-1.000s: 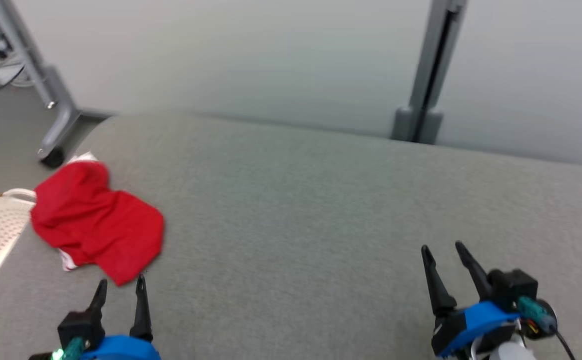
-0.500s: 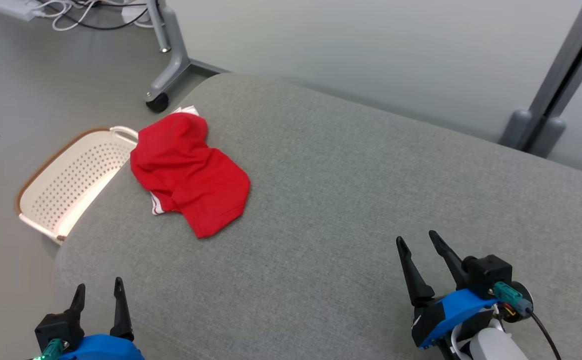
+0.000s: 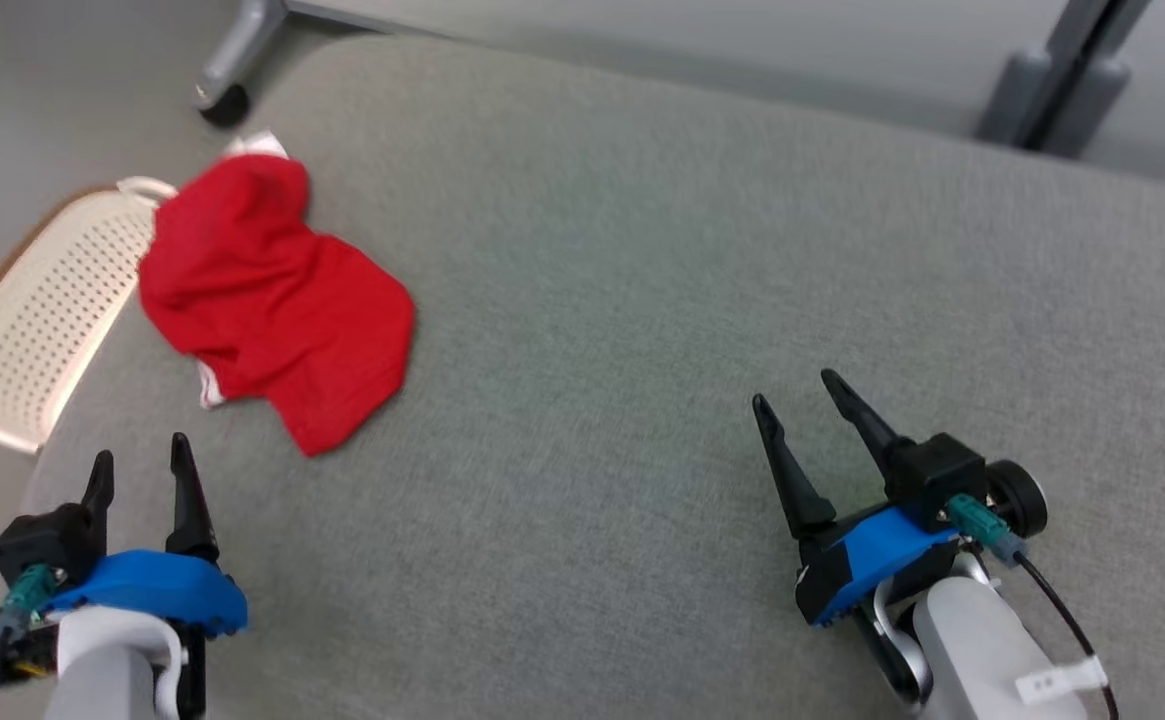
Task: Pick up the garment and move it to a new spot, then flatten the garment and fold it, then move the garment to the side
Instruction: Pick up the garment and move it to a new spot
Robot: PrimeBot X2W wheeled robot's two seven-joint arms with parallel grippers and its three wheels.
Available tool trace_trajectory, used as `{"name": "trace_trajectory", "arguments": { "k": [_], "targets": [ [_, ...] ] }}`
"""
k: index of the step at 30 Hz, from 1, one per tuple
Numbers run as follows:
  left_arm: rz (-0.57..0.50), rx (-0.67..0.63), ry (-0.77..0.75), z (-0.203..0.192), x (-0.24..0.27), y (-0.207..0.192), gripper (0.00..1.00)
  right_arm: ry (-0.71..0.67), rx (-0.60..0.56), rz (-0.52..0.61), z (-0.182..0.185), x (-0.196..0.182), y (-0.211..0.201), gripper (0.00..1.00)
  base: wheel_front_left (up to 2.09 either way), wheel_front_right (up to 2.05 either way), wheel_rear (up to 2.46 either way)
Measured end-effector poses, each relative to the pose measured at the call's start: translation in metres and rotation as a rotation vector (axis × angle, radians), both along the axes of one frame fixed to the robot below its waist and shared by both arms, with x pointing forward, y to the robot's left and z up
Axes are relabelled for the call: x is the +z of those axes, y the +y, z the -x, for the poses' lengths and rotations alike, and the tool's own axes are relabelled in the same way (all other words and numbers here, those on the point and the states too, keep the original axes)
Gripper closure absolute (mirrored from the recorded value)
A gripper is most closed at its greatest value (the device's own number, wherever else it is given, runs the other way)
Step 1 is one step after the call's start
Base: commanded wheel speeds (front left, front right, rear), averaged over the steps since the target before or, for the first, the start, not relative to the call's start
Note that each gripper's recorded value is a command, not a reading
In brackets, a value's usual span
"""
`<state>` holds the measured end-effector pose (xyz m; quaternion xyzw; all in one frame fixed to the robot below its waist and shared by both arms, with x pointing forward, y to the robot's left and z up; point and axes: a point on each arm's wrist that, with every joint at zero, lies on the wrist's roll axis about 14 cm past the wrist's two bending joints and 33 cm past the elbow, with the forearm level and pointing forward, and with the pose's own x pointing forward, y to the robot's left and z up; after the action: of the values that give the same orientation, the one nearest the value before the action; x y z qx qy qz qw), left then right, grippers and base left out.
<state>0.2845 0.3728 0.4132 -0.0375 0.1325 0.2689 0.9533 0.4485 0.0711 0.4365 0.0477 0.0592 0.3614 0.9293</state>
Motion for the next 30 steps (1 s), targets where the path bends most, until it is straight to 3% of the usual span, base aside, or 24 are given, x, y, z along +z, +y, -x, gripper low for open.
{"name": "trace_trajectory", "arguments": {
  "k": [9, 19, 20, 21, 30],
  "targets": [
    [0.01, -0.124, 0.056, -0.094, -0.017, 0.003, 0.0, -0.05, -0.041, 0.005, -0.03, -0.009, -0.019, 0.0, 0.0, 0.0, 0.0],
    [0.109, -0.121, 0.189, -0.11, -0.066, -0.001, 0.0, -0.064, -0.102, 0.017, -0.041, -0.015, -0.045, 0.0, 0.0, 0.0, 0.0],
    [0.111, -0.123, 0.202, -0.108, -0.069, -0.001, 0.18, -0.067, -0.106, 0.018, -0.042, -0.013, -0.047, 0.0, 0.0, 0.0, 0.0],
    [0.116, -0.12, 0.208, -0.107, -0.071, 0.0, 1.0, -0.07, -0.111, 0.018, -0.042, -0.012, -0.049, 0.0, 0.0, 0.0, 0.0],
    [0.096, -0.235, 0.044, -0.145, -0.026, -0.024, 1.0, -0.085, -0.148, 0.01, -0.039, 0.003, -0.061, 0.0, 0.0, 0.0, 0.0]
  ]
}}
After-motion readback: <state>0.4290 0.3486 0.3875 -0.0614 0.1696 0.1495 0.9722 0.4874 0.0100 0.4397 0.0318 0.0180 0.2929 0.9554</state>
